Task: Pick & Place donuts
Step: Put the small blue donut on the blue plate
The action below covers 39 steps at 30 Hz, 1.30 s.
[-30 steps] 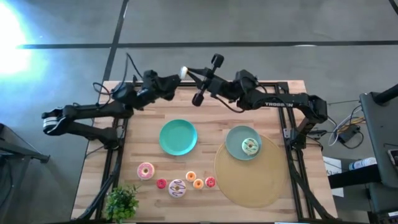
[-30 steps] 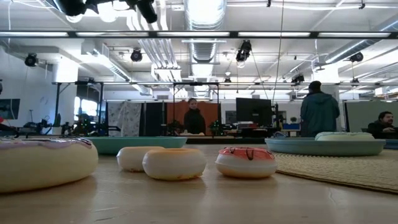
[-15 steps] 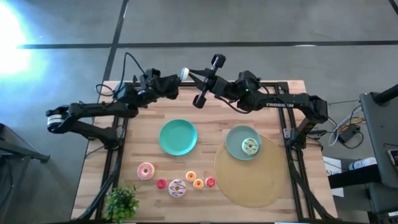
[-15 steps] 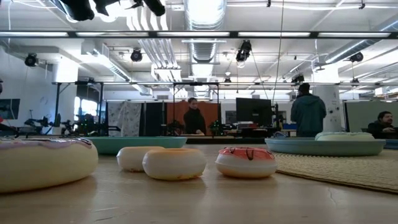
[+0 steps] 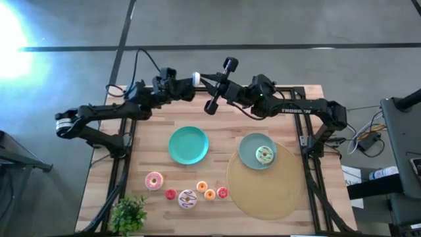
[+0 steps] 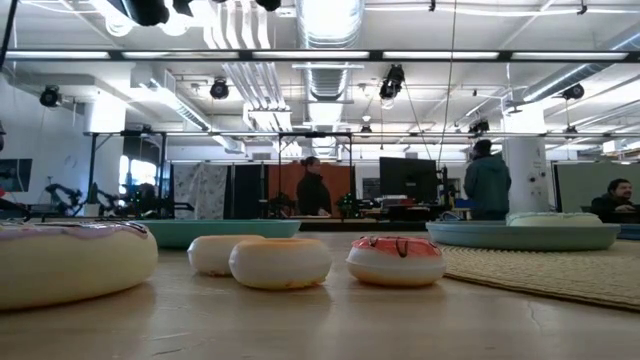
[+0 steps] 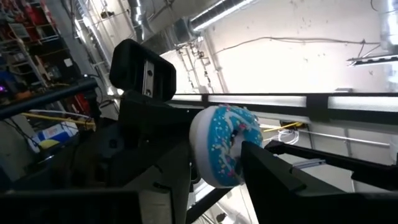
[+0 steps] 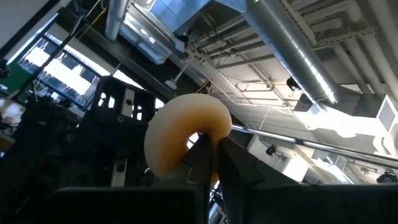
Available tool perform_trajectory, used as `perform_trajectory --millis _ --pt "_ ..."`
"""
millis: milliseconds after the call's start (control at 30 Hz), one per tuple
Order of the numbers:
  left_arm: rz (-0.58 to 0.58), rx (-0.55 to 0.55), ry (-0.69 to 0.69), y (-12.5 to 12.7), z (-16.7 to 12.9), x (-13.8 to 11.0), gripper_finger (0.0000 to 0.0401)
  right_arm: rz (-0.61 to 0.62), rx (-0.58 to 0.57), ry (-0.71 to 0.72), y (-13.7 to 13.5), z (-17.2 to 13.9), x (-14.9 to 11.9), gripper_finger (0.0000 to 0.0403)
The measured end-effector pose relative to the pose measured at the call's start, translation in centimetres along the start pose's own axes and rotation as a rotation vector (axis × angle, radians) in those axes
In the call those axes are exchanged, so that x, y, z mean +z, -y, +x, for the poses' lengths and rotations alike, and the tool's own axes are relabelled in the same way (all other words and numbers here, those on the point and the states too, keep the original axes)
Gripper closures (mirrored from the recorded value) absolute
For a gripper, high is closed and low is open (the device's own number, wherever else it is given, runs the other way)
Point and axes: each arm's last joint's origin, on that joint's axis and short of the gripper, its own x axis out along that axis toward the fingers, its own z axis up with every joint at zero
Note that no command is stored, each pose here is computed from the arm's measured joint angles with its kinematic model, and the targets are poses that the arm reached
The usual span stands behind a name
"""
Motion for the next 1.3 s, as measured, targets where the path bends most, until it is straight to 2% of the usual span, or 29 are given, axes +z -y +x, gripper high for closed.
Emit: perform_trajectory --millis 400,767,867,1067,1167,1300 --pt "0.044 0.007 0.017 -0.1 0.0 0.1 0.0291 -0.003 0.008 -0.026 0.0 0.0 -0.3 0.039" --pt "0.081 0.053 0.026 -0.5 -0.1 0.2 0.0383 -0.03 0.016 -0.113 -0.2 -0.1 -0.8 0.0384" --pt "0.086 0.062 0.028 -0.7 -0.1 0.4 0.0396 -0.041 0.017 -0.128 -0.2 -0.1 -0.9 0.0363" --pt "0.097 0.066 0.033 -0.6 -0.3 0.9 0.0395 -0.045 0.005 -0.142 0.0 -0.1 -1.2 0.0294" --pt "0.104 0.067 0.039 -0.5 -0.4 1.0 0.0395 -0.057 -0.062 -0.192 0.1 -0.1 -1.3 0.0262" --pt "0.128 0.098 0.05 -0.3 -0.7 1.4 0.0395 -0.137 -0.15 -0.283 0.3 -0.2 -1.5 0.0231"
